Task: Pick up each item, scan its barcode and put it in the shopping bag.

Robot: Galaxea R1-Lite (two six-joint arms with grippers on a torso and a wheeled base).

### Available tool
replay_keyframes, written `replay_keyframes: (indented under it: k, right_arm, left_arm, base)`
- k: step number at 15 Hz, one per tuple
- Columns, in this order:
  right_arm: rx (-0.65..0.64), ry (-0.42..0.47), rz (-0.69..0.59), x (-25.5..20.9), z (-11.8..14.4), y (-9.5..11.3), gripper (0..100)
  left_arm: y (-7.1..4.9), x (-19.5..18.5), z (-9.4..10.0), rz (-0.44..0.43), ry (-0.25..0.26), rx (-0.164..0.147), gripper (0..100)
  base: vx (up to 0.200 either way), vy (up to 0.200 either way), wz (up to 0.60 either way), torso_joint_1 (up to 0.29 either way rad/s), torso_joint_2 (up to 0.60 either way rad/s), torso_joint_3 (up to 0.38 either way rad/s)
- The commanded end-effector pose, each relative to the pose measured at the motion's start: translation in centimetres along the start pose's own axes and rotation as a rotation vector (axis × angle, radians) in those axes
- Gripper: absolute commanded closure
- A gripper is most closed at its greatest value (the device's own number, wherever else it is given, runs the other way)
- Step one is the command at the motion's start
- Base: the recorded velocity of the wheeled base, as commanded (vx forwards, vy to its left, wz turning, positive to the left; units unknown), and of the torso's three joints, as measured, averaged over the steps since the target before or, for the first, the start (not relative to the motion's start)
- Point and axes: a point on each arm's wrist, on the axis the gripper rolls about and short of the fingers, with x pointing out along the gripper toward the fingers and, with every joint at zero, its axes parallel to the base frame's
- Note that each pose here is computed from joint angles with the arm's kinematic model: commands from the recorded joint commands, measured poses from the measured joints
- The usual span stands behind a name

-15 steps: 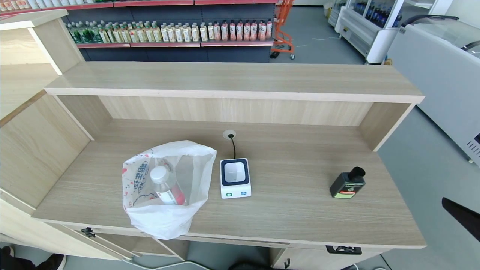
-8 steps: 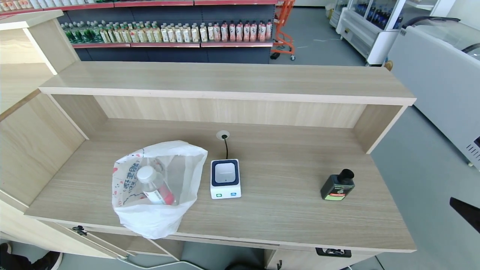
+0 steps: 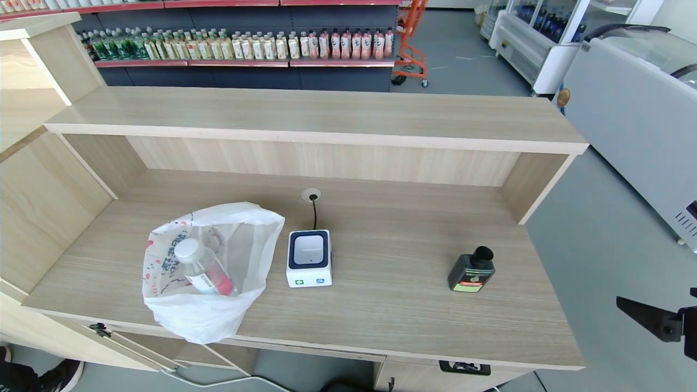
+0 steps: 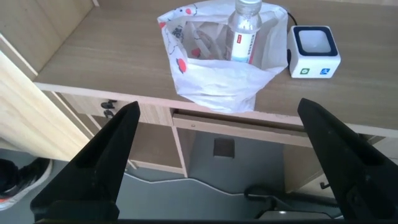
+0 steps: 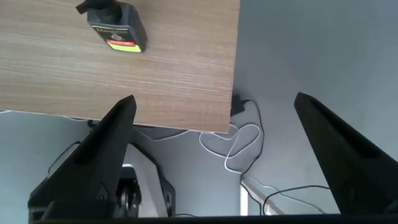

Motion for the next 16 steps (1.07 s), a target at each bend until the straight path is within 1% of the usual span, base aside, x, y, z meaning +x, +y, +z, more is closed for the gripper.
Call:
replay_keyframes:
  k: [1, 2, 4, 5, 7, 8, 10, 13, 15, 16]
  right_arm:
    - [-0.083, 0.137, 0.006, 2.9, -0.5, -0.1, 0]
    - [-0.12, 0.171, 0.002, 3.8, -0.6, -0.2, 0]
    - [-0.192, 0.213, -0.016, 5.0, -0.5, -0.8, 0]
    - [-0.214, 0.212, -0.018, 5.5, -0.4, -0.9, 0]
    - [-0.218, 0.206, -0.02, 6.2, -0.4, -1.0, 0]
    - [-0.221, 0.226, -0.01, 7.2, -0.5, -0.9, 0]
    - [-0.223, 0.222, 0.002, 8.0, -0.6, -0.8, 0]
    - [-0.236, 0.213, 0.057, 10.0, -0.8, -0.6, 0]
    - [-0.256, 0.184, 0.128, 11.2, -0.8, -0.4, 0]
    - [-0.264, 0.176, 0.133, 11.5, -0.8, -0.4, 0]
  left_arm:
    - [0.0, 0.0, 0.0, 0.001, -0.001, 0.0, 0]
    - [0.0, 0.0, 0.0, 0.001, -0.001, 0.0, 0]
    - [0.0, 0.0, 0.0, 0.001, -0.001, 0.0, 0]
    - [0.0, 0.0, 0.0, 0.001, -0.001, 0.0, 0]
    - [0.0, 0.0, 0.0, 0.001, -0.001, 0.0, 0]
    - [0.0, 0.0, 0.0, 0.001, -0.001, 0.0, 0]
    - [0.0, 0.0, 0.0, 0.001, -0.001, 0.0, 0]
    - [0.0, 0.0, 0.0, 0.001, -0.001, 0.0, 0]
    - [0.0, 0.0, 0.0, 0.001, -0.001, 0.0, 0]
    - [0.0, 0.0, 0.0, 0.001, -0.001, 0.0, 0]
  base:
    - [0.0, 0.0, 0.0, 0.0, 0.0, 0.0]
    - [0.0, 0.0, 0.0, 0.0, 0.0, 0.0]
    - [0.0, 0.0, 0.0, 0.0, 0.0, 0.0]
    - [0.0, 0.0, 0.0, 0.0, 0.0, 0.0]
    - [0.0, 0.0, 0.0, 0.0, 0.0, 0.0]
    - [0.0, 0.0, 0.0, 0.0, 0.0, 0.0]
    - [0.0, 0.0, 0.0, 0.0, 0.0, 0.0]
    - [0.0, 0.0, 0.0, 0.0, 0.0, 0.0]
    - [0.0, 0.0, 0.0, 0.0, 0.0, 0.0]
    - [0.0, 0.0, 0.0, 0.0, 0.0, 0.0]
